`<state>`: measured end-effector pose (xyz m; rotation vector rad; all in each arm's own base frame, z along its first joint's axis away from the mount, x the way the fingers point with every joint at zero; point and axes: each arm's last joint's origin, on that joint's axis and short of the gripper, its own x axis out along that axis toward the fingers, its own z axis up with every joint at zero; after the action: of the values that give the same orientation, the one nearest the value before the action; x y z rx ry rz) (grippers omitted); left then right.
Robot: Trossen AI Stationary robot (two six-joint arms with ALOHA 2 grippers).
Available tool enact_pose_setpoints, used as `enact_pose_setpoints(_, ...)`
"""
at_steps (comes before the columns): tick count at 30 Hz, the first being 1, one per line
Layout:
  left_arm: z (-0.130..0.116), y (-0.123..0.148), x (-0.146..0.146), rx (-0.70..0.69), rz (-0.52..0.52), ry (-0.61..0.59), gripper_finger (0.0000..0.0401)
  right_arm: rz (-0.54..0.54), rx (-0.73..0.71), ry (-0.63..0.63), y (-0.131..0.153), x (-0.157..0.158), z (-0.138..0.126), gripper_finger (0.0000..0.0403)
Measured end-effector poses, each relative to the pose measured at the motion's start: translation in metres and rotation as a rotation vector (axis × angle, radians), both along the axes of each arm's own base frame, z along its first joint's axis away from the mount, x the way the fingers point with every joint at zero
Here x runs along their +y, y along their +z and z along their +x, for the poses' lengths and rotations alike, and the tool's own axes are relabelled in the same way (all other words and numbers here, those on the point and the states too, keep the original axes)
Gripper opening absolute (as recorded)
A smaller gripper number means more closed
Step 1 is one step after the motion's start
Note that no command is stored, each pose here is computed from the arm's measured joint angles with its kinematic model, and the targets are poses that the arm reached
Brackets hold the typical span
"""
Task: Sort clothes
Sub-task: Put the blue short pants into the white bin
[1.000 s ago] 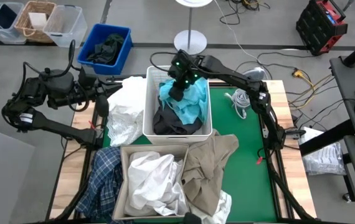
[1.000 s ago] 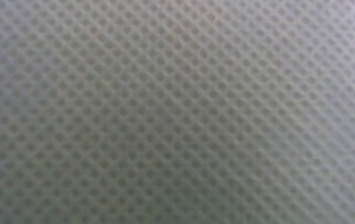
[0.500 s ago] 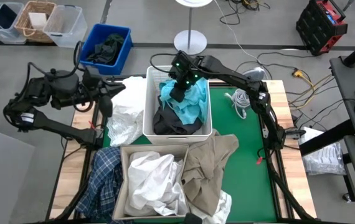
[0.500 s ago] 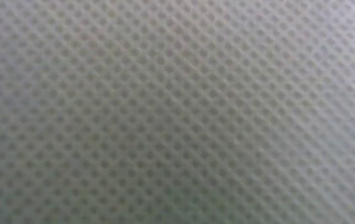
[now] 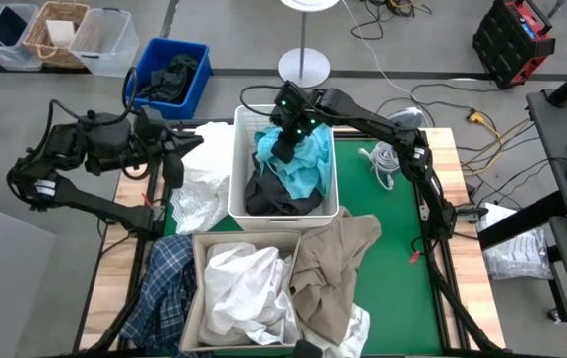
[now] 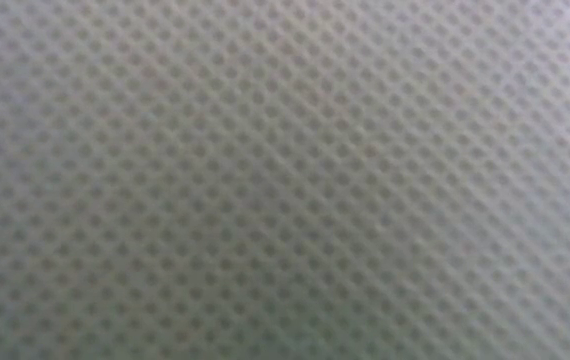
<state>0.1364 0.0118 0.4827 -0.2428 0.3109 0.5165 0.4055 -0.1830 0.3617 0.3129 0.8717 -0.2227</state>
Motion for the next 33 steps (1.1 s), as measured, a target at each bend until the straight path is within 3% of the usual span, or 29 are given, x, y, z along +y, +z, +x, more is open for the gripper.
enact_pose_setpoints(18,0.000,0.000,0.000,0.002,0.003,-0.001,0.0000,-0.038,0.002,-0.041,0.001,-0.002,0.001,0.0040)
enact_pose_setpoints(33,-0.003,-0.004,0.000,0.053,0.010,0.006,0.0000,-0.019,-0.026,-0.074,0.012,0.002,-0.005,0.0193)
